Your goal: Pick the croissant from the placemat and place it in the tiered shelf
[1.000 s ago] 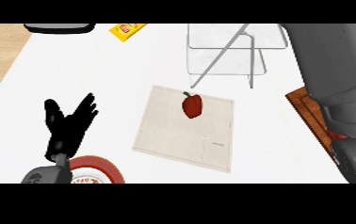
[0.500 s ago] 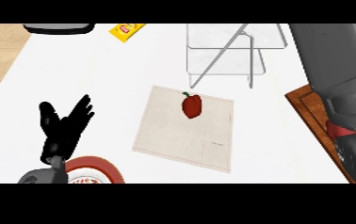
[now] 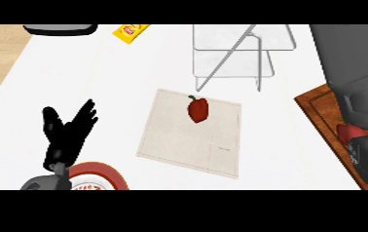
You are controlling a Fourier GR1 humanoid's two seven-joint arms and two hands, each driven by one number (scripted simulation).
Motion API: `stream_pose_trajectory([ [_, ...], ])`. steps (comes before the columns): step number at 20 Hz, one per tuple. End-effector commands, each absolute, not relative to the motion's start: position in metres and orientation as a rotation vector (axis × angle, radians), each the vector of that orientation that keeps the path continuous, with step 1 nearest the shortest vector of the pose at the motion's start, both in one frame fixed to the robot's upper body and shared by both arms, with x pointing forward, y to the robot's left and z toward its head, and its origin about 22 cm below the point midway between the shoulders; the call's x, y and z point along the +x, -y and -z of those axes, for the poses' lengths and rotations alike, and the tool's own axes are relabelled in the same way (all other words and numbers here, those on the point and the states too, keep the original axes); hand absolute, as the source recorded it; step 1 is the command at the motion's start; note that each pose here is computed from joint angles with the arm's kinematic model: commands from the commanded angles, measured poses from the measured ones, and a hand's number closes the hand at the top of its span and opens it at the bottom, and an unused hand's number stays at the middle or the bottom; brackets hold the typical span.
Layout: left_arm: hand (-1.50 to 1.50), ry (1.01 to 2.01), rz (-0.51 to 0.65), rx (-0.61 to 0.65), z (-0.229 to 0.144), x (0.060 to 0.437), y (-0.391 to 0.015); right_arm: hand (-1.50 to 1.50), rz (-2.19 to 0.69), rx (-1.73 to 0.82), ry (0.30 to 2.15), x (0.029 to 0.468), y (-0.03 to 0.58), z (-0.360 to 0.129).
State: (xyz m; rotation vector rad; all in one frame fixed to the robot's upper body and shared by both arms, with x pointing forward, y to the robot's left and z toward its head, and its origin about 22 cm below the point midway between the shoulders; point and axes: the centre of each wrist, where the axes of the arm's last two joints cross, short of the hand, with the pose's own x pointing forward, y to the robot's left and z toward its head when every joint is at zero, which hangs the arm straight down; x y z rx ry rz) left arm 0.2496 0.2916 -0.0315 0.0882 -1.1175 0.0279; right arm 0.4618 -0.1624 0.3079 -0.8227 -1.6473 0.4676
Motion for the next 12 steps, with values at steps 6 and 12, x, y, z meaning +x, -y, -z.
stream_pose_trajectory([
  [6,0.0,1.116,-0.055,0.11,0.037,0.251,-0.29,-1.5,-0.169,-0.538,1.732,0.458,0.176,-0.324],
  [12,0.0,1.132,-0.045,0.083,0.03,0.251,-0.282,-1.5,0.105,-0.482,1.757,0.458,0.192,-0.327],
])
